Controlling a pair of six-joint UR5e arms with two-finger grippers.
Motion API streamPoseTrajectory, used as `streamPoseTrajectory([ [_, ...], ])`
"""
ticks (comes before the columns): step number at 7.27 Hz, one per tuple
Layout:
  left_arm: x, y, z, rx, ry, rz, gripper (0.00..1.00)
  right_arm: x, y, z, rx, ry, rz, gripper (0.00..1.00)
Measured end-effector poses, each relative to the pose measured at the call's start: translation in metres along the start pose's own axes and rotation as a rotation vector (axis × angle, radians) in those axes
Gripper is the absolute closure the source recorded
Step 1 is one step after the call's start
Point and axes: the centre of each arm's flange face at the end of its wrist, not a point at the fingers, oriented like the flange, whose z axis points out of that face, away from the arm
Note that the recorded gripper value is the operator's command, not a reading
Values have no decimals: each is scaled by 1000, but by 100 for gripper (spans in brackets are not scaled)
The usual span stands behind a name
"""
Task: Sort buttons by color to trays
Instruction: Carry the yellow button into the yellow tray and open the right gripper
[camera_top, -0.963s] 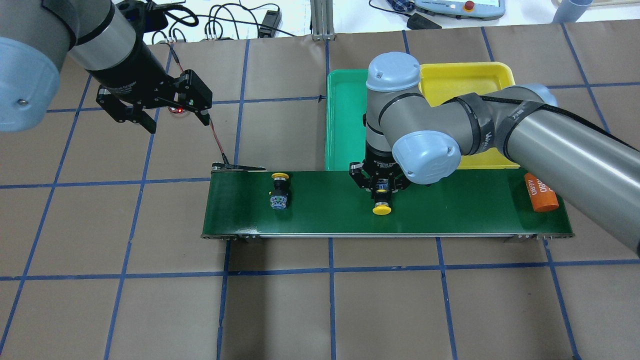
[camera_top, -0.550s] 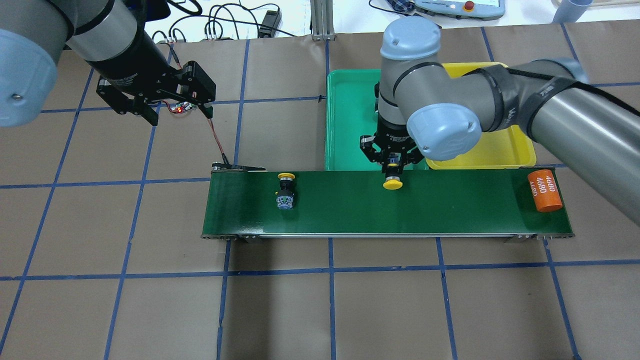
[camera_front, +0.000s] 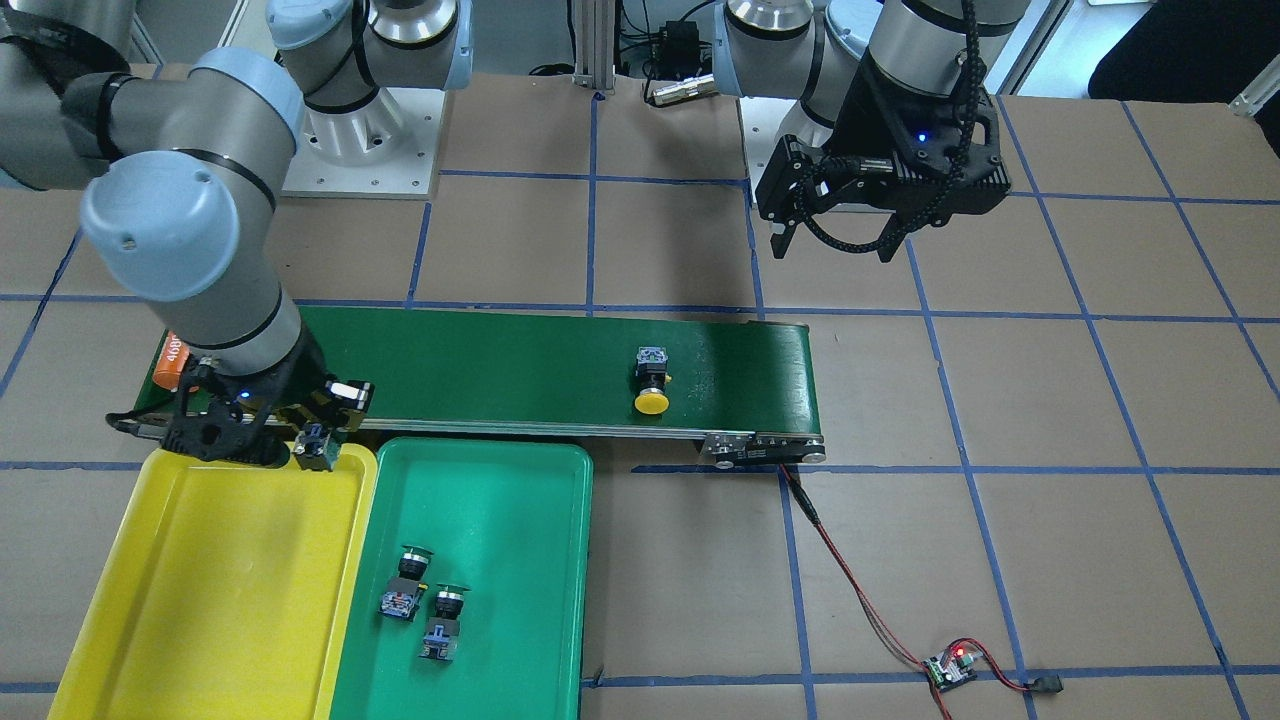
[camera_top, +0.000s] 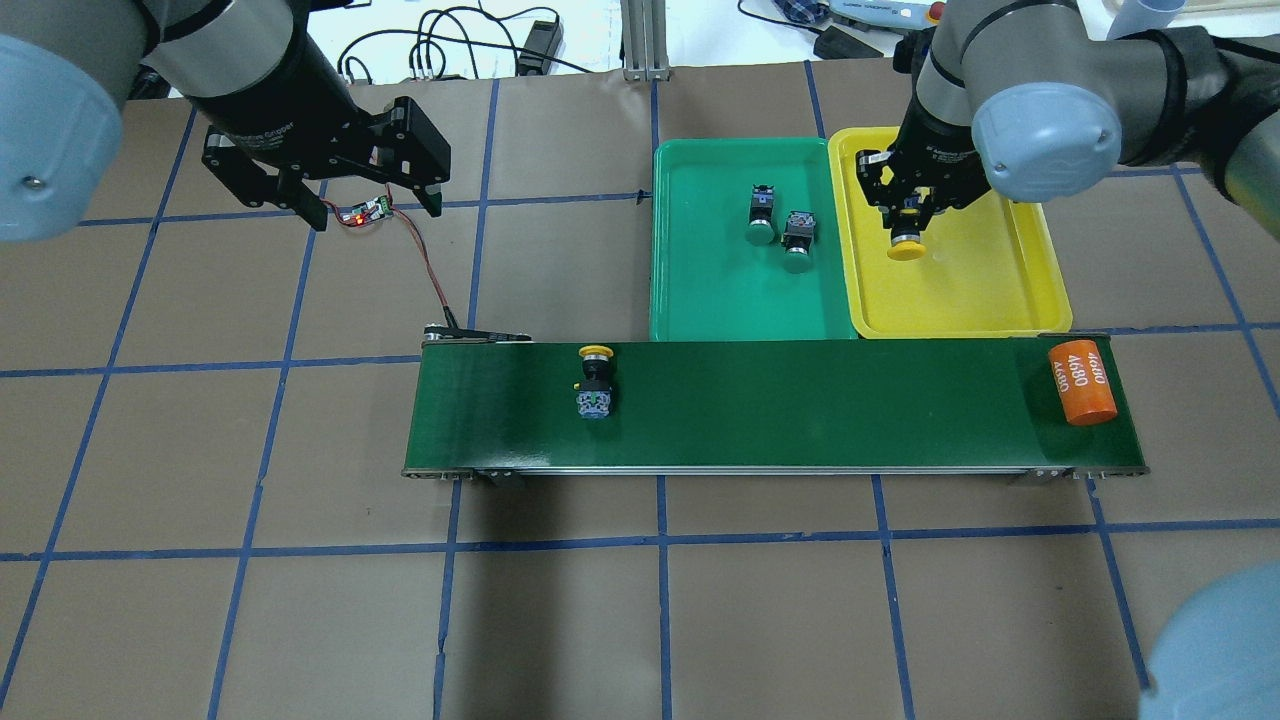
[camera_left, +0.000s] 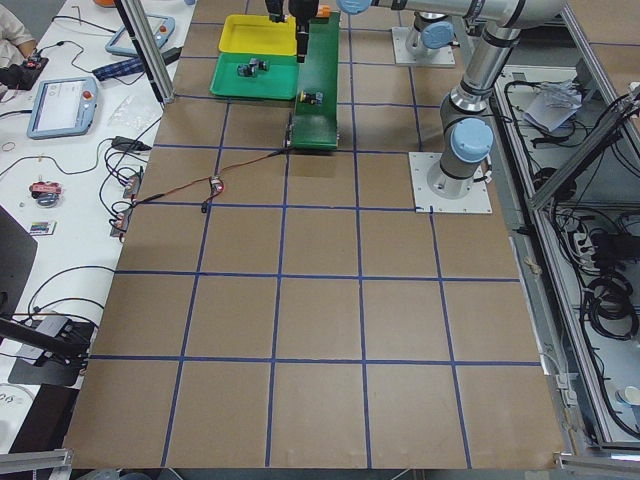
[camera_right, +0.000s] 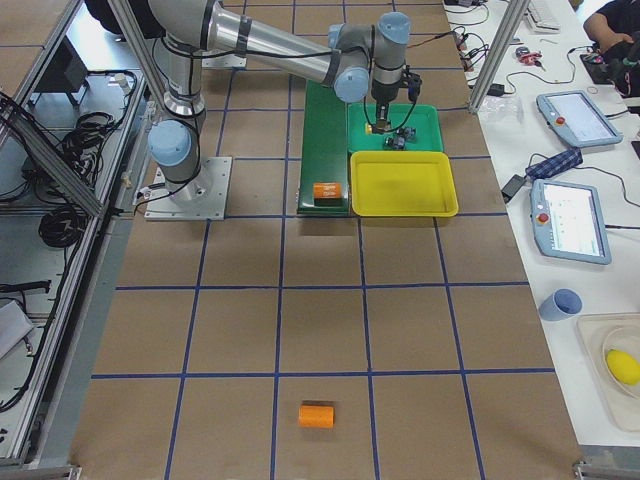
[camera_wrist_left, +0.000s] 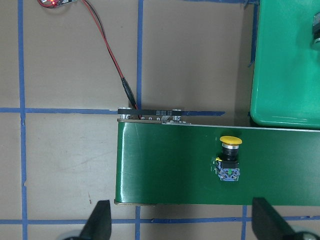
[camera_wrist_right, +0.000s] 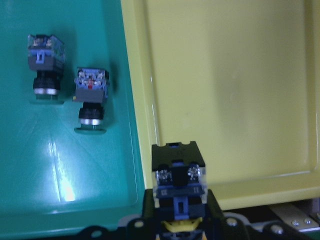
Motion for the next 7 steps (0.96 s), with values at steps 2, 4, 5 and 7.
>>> streamPoseTrajectory([
  [2,1,-1,1,-2,4,3,0,5,-46,32,44,18,-16,100],
  [4,1,-2,1,-2,5,4,0,20,-68,60,61,41,-44,70],
  [5,1,-2,1,-1,6,4,0,32,-72,72,49,44,-43,1],
  [7,1,-3,2,0,8,6,0,42,-77,92,41,45,-32,0],
])
